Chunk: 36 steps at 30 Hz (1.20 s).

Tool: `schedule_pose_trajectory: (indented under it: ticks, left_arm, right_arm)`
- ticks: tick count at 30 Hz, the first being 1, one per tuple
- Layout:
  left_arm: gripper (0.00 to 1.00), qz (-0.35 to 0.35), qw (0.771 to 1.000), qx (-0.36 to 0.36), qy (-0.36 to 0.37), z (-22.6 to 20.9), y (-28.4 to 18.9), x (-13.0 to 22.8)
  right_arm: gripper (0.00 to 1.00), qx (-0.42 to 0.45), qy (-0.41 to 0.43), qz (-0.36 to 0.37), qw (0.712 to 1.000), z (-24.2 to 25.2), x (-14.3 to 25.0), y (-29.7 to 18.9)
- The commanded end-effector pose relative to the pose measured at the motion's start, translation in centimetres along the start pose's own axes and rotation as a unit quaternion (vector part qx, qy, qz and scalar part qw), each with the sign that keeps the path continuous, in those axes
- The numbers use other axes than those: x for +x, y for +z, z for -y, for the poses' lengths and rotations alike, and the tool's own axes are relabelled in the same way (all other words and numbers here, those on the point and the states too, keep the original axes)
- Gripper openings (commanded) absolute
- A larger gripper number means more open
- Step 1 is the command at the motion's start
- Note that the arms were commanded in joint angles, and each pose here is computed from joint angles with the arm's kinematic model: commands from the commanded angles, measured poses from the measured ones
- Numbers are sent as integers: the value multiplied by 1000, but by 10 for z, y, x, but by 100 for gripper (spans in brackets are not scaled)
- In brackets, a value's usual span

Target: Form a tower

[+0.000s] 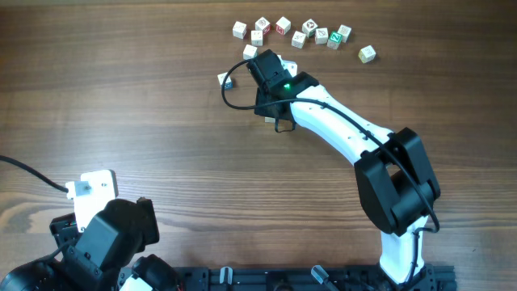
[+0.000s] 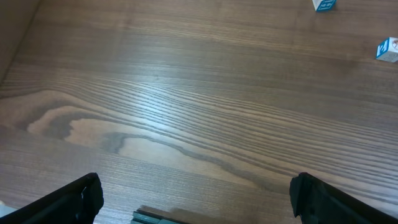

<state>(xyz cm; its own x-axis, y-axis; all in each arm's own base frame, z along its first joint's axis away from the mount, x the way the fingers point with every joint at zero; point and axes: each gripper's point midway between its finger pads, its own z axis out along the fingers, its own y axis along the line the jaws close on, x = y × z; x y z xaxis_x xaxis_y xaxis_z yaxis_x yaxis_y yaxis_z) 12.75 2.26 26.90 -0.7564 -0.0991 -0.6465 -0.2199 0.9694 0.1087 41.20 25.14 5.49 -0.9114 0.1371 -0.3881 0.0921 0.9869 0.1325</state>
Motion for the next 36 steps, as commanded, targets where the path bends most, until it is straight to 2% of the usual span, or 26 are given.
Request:
schedule_pose_trajectory:
  ticks: [1, 16, 36]
  left_arm:
    - [100, 4, 1000, -3, -11, -2, 0, -1]
    - [100, 4, 1000, -3, -11, -2, 0, -1]
    - [100, 4, 1000, -3, -11, -2, 0, -1]
  right_arm:
    - [24, 23, 5, -6, 1000, 8, 7, 14]
    - [25, 23, -2, -8, 1000, 5, 10, 16]
    - [25, 5, -52, -24, 998, -1, 16, 26]
